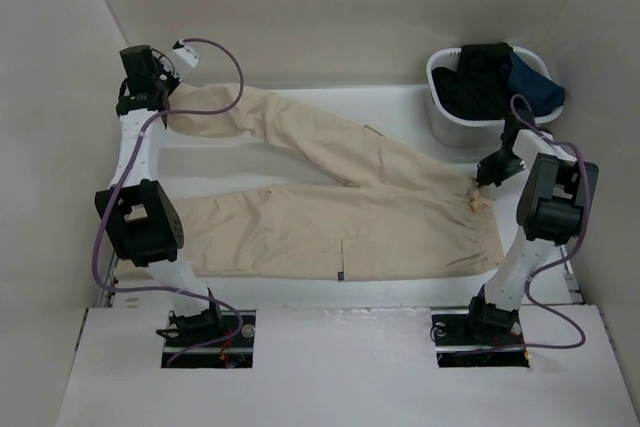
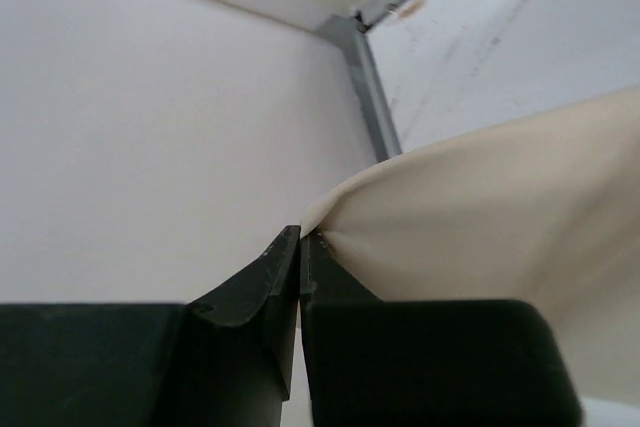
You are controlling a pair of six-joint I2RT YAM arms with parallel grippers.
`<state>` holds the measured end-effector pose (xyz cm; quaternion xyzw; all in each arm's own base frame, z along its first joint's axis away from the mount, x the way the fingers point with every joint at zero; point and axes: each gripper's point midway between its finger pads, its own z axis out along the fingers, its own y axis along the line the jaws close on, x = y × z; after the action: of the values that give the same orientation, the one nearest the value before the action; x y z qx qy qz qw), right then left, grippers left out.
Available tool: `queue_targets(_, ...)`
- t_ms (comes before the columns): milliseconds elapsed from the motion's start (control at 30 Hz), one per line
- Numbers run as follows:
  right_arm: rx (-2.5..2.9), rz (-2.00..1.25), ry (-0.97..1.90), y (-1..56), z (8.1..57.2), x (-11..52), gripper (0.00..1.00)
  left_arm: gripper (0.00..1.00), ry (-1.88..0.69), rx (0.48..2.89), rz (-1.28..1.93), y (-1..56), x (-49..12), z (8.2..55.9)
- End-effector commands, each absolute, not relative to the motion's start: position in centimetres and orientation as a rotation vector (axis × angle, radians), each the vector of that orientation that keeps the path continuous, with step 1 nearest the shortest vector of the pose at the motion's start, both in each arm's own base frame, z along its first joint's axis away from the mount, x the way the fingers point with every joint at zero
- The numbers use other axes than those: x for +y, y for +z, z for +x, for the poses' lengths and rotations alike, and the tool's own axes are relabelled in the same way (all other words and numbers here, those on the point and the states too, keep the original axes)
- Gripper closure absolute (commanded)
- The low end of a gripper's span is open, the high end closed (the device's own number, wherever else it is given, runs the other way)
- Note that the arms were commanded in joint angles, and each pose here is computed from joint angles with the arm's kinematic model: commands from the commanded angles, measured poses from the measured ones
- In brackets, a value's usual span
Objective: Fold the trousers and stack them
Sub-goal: Fold the trousers
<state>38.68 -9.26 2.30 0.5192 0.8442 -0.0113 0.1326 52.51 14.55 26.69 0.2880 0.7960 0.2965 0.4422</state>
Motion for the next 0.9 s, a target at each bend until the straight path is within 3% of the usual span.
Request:
queue_targets(0,2.428,1.625,-0.019,0.4,36.5,-9.3,1.00,0.98,0.899,1.759,0.565,35.1,18.7,51.6)
queue_targets(233,2.191,1.433,0.027,9.0,38.0,-10.3,1.00,0.95,0.979,1.606,0.659,39.1,18.1,51.2)
queue_targets(400,1.963,1.244,-0.086,16.8,38.1,-13.5,1.00,0.95,0.989,1.612,0.737,37.4,19.4,50.4)
queue_targets(533,1.999,1.120,-0.005,16.9,38.9,-11.9,1.00,0.96,0.975,1.664,0.759,34.5,19.0,48.3)
queue_targets(733,1.812,1.103,-0.014,21.8,39.2,-14.2,1.00,0.95,1.064,1.558,0.640,39.4,20.1,45.5)
queue_targets(867,1.857,1.092,0.063,20.0,38.4,-13.4,1.00,0.95,0.968,1.687,0.685,34.4,18.6,41.2)
